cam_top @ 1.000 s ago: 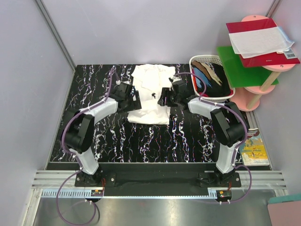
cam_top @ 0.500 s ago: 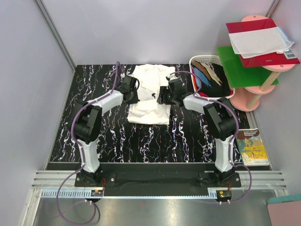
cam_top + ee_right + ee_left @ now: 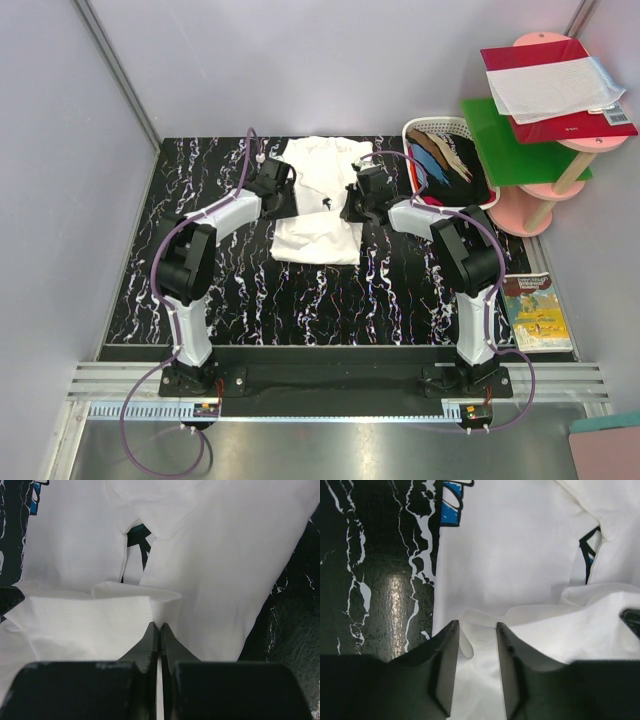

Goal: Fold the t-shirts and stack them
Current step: Fold the tshirt

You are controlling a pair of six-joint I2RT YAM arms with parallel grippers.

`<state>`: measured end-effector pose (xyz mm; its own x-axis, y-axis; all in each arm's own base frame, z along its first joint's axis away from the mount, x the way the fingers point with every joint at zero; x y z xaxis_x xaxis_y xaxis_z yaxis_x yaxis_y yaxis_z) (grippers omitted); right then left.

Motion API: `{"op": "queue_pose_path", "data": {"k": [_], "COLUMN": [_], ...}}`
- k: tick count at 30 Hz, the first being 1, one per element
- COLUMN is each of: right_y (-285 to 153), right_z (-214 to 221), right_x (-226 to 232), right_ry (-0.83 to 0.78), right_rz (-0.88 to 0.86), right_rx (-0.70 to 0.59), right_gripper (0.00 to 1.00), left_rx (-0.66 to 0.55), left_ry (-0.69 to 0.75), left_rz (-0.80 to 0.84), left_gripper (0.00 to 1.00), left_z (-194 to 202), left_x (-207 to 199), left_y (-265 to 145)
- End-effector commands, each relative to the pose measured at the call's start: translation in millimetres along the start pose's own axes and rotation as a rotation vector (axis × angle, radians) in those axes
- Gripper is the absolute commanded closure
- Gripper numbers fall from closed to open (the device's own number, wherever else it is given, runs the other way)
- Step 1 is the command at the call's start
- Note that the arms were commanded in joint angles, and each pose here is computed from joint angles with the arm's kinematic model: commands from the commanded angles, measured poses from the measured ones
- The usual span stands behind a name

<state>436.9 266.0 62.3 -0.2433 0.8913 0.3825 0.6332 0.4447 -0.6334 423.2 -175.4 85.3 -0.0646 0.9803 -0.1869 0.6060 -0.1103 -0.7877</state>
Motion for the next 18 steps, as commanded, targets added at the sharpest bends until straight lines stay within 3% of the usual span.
{"op": "queue_pose_path", "data": {"k": [1, 4, 8, 9, 12, 13, 14, 18], "right_y": [-5, -6, -5, -5, -4, -4, -4, -6], "right_z": [-24, -25, -24, -24, -22, -22, -22, -21], "right_x": [12, 11, 11, 10, 8, 6, 6, 5], "right_ry": [-0.012, -0.015, -0.013, -0.010, -0.012, -0.010, -0.010, -0.009], "right_rz": [-0.025, -0.024, -0.023, -0.021, -0.016, -0.013, -0.015, -0.009], "right_rx": [-0.070, -0.073, -0.068, -0.069, -0.065, -0.064, -0.064, -0.065], "right_gripper": [1.00, 1.00, 1.00, 1.00, 1.00, 1.00, 1.00, 1.00], "left_rx": [-0.077, -0.069, -0.034, -0.026, -0.001, 0.000, 0.003, -0.008], "left_ry": [0.012, 0.007, 0.010, 0.010, 0.003, 0.002, -0.001, -0.002], "left_rz": [-0.060, -0.082, -0.067, -0.062, -0.045, -0.042, -0.039, -0.048], "left_gripper": [0.30, 0.24, 0.34, 0.38, 0.68, 0.89, 0.98, 1.00], "left_z": [-27, -23, -15, -14, -8, -8, -6, -7], "left_x": [6, 13, 11, 10, 7, 7, 6, 9], "left_y": [-10, -6, 10, 13, 20, 20, 22, 16]}}
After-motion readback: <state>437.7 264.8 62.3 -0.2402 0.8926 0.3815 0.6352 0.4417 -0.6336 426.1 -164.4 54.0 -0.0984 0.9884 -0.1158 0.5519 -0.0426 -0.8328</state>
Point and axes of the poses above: each gripper's point midway between its finger pads, its own y axis out along the fingers, its own x axis along the line the jaws close on, z = x × y, the point moved 3 cm from there along -y, back along the fingers, and after that the axes turned 1 degree about y, right-handed, at the moved point
